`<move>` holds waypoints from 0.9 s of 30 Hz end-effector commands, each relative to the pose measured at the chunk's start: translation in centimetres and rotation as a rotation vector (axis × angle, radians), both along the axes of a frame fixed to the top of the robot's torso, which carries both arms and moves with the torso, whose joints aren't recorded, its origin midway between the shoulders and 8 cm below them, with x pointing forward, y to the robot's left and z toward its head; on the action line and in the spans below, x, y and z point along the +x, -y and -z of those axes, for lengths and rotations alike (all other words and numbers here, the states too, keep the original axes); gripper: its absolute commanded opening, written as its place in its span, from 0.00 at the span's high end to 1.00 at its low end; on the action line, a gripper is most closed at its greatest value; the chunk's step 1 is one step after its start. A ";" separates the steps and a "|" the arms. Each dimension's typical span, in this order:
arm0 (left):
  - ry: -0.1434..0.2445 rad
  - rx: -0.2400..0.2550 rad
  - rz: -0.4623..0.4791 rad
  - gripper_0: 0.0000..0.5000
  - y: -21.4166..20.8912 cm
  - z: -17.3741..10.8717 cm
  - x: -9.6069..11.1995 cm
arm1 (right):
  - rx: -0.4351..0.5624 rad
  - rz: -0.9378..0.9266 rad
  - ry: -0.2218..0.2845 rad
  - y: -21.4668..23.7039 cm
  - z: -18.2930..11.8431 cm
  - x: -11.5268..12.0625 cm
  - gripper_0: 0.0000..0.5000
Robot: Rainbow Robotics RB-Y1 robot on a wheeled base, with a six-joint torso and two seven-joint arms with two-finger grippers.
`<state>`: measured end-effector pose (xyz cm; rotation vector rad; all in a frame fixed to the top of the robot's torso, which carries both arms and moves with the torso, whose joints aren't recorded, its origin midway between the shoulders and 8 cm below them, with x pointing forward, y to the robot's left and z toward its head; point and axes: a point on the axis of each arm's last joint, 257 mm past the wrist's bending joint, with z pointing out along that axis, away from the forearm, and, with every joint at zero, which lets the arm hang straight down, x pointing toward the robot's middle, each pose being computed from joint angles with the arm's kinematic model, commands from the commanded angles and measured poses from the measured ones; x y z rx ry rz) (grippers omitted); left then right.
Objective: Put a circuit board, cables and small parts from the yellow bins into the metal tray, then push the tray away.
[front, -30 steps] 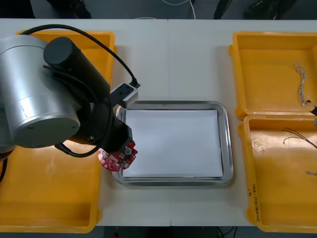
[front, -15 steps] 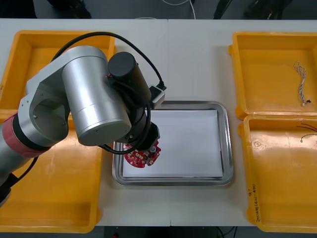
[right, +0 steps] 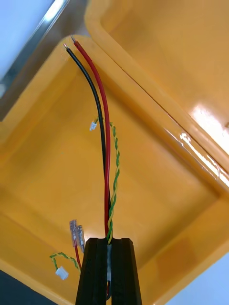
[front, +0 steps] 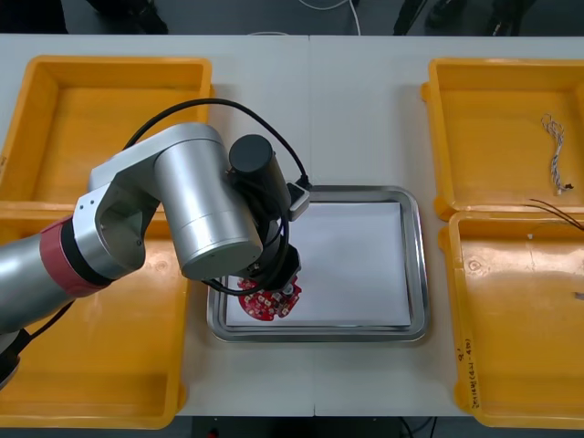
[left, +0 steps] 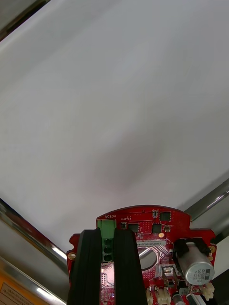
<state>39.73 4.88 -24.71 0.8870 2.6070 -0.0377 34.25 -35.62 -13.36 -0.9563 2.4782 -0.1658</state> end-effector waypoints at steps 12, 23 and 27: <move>0.051 0.000 -0.076 1.00 -1.3 1.8 2.2 | -0.097 -0.259 0.016 -6.4 -1.0 2.0 1.00; 0.050 -0.002 -0.086 1.00 -1.7 2.9 2.8 | -0.145 -0.330 0.022 -8.5 -0.2 2.9 1.00; 0.042 -0.005 -0.090 1.00 -1.7 3.1 2.6 | -0.176 -0.356 0.019 -9.0 0.1 3.1 1.00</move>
